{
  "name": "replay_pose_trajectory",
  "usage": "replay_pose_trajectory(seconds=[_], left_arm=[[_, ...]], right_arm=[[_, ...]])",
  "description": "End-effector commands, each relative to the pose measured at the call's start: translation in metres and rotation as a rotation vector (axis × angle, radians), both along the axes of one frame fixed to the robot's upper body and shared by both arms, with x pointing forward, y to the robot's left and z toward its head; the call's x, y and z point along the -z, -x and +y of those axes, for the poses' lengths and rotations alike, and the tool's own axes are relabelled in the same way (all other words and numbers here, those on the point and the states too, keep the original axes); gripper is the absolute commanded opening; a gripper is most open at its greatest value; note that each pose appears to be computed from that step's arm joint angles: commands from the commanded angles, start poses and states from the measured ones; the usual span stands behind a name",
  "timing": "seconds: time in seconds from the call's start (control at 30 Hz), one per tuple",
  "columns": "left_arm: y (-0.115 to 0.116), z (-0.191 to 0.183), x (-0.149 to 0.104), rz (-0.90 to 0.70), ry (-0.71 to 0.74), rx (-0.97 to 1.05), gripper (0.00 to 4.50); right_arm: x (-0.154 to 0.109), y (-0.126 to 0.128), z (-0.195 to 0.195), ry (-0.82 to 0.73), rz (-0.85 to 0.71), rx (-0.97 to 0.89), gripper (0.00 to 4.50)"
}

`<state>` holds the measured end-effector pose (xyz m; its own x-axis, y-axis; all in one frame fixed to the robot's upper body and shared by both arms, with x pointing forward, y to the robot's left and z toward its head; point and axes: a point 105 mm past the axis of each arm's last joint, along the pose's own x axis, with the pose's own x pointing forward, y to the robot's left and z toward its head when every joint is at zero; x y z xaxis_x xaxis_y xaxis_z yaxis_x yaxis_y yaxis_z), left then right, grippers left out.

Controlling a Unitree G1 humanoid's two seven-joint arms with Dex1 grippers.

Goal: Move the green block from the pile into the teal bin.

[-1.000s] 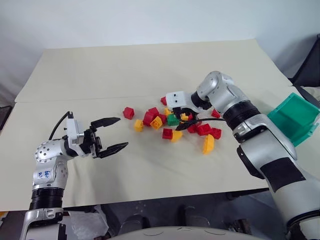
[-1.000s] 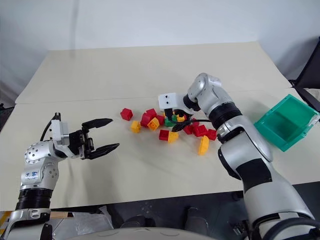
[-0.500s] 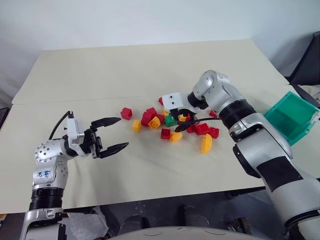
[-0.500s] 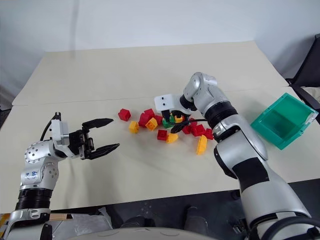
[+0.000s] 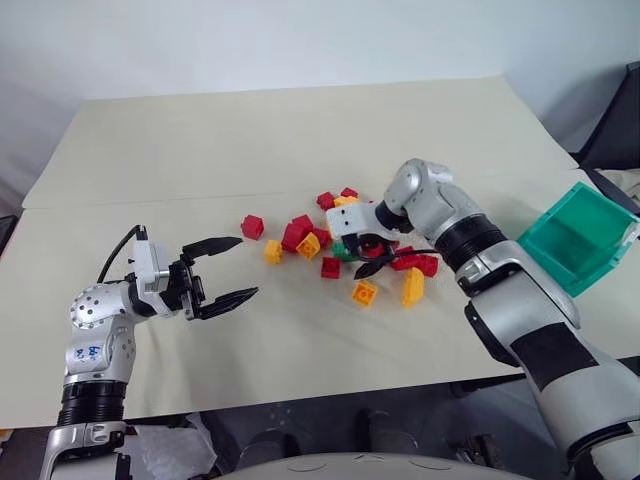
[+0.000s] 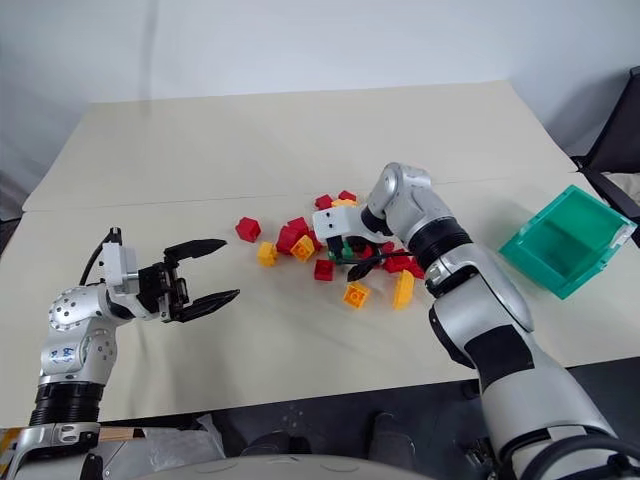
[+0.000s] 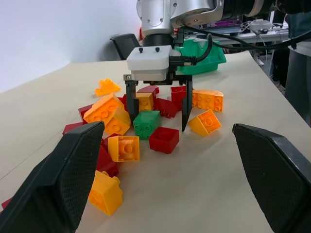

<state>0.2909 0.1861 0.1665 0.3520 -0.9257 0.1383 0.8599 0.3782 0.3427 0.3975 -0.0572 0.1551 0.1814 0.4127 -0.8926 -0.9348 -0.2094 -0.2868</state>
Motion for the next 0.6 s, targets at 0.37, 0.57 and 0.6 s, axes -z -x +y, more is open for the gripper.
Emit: replay_pose_trajectory(seconds=[0.37, 0.57, 0.6], left_arm=[[-0.003, -0.003, -0.008, -0.037, 0.004, 0.010, 4.50], [-0.006, -0.005, -0.009, -0.039, 0.009, 0.014, 4.50], [-0.006, -0.005, -0.009, -0.039, 0.009, 0.014, 4.50]], right_arm=[[-0.026, 0.002, 0.010, -0.072, -0.015, -0.019, 4.45], [-0.023, 0.005, 0.016, -0.084, 0.023, 0.007, 2.78], [-0.024, 0.005, 0.017, -0.086, 0.023, 0.008, 2.53]])
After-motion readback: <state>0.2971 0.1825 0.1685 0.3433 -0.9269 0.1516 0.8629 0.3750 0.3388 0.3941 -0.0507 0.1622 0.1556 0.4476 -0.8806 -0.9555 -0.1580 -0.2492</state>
